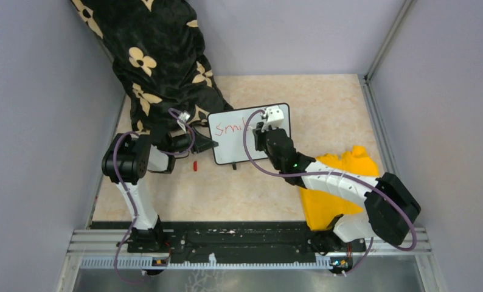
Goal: Write a sentence on the whiteboard
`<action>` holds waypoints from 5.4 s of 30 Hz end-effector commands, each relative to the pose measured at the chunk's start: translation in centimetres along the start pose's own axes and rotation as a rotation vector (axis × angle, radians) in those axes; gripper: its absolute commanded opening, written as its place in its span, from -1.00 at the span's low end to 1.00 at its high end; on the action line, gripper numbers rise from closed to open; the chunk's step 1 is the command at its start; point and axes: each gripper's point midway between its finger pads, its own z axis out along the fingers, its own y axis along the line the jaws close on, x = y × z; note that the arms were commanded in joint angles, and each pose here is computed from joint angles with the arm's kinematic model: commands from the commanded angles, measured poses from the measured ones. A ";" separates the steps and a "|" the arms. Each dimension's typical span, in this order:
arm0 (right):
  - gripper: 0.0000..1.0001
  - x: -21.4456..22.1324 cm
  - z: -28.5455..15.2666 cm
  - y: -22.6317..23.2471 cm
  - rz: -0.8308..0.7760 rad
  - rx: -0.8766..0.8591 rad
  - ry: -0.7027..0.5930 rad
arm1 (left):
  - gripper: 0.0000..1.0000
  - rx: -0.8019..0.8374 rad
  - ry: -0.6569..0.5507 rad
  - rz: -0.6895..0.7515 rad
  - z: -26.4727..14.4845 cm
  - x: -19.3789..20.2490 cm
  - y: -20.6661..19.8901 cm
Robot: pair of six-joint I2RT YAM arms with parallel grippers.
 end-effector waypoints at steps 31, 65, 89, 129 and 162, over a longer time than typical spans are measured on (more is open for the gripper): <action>-1.00 -3.1 0.4 -2.7 0.034 0.086 -0.076 | -1.00 -0.010 0.028 -0.048 -0.1 1.4 0.3; -1.00 -1.2 1.4 -0.9 0.041 0.004 -0.011 | -1.00 -0.008 0.031 -0.046 -0.1 1.4 0.2; -1.00 0.1 -0.7 -4.4 0.039 0.138 0.001 | -1.00 -0.008 0.032 -0.044 0.0 1.4 0.2; -1.00 -4.9 1.6 5.0 0.003 -0.113 -0.105 | -1.00 -0.008 0.039 -0.046 0.0 1.6 0.3; -1.00 -3.0 2.2 3.3 -0.005 -0.053 -0.058 | -1.00 -0.009 0.041 -0.046 0.1 1.6 0.3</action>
